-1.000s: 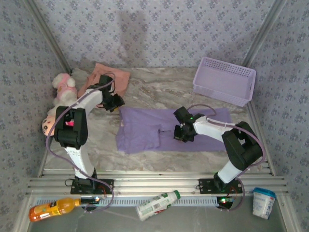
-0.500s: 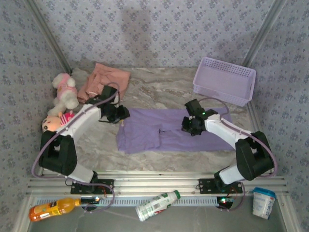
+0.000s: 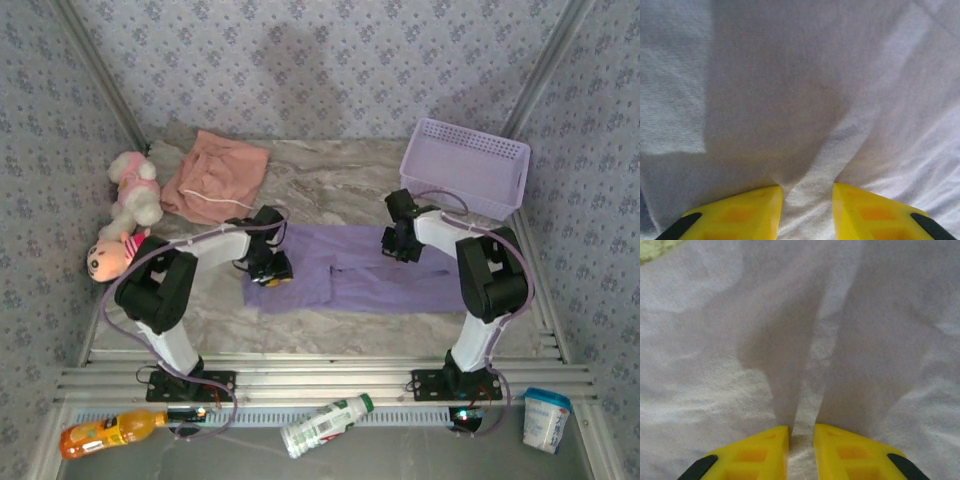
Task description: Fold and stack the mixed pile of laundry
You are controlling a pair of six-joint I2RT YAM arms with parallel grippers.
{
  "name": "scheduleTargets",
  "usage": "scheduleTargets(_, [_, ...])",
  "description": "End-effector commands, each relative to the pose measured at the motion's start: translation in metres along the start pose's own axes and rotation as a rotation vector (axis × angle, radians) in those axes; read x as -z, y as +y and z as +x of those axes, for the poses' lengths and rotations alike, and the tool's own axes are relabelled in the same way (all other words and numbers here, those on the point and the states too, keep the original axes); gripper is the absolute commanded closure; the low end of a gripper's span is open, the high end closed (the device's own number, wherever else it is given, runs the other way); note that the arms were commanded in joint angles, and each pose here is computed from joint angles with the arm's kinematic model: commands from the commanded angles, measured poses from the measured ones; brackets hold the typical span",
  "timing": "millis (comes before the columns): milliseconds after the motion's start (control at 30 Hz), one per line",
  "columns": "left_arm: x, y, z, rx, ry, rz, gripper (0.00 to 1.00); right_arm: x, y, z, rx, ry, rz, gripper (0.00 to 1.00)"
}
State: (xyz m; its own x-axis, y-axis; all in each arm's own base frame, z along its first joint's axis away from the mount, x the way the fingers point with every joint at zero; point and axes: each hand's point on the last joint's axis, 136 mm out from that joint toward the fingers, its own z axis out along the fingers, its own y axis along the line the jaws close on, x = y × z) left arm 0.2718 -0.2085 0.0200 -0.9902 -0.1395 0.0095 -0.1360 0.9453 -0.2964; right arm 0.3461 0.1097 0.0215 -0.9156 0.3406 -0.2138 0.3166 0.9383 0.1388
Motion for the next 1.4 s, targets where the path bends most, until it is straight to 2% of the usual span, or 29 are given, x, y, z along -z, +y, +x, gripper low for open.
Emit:
scheduleTargets(0, [-0.018, 0.015, -0.023, -0.024, -0.021, -0.111, 0.66, 0.002, -0.048, 0.031, -0.041, 0.098, 0.151, 0.77])
scheduleTargets(167, [-0.027, 0.000, -0.071, -0.062, -0.025, -0.149, 0.66, 0.019, -0.074, 0.060, -0.094, 0.100, 0.167, 0.76])
scheduleTargets(433, [-0.032, -0.035, -0.149, -0.084, -0.060, -0.150, 0.63, 0.043, -0.028, 0.085, -0.079, 0.093, 0.023, 0.73])
scheduleTargets(533, [-0.016, -0.048, -0.171, -0.100, -0.078, -0.140, 0.54, 0.057, -0.013, 0.078, -0.072, 0.087, -0.019, 0.68])
scheduleTargets(633, [0.014, -0.063, -0.184, -0.127, -0.115, -0.107, 0.44, 0.074, -0.001, 0.055, -0.062, 0.047, -0.076, 0.65])
scheduleTargets(800, [0.067, -0.085, -0.166, -0.153, -0.148, -0.007, 0.39, 0.075, 0.002, 0.029, -0.003, 0.041, -0.112, 0.64])
scheduleTargets(933, [0.072, -0.098, -0.127, -0.096, -0.133, 0.127, 0.38, 0.055, -0.009, 0.028, 0.037, 0.107, -0.037, 0.64])
scheduleTargets(1133, [0.028, -0.103, -0.094, 0.052, -0.118, 0.228, 0.42, 0.029, -0.026, 0.027, 0.013, 0.132, 0.038, 0.64])
scheduleTargets(1367, [-0.036, -0.093, -0.097, 0.175, -0.083, 0.196, 0.42, 0.012, -0.033, 0.041, 0.012, 0.156, 0.079, 0.64])
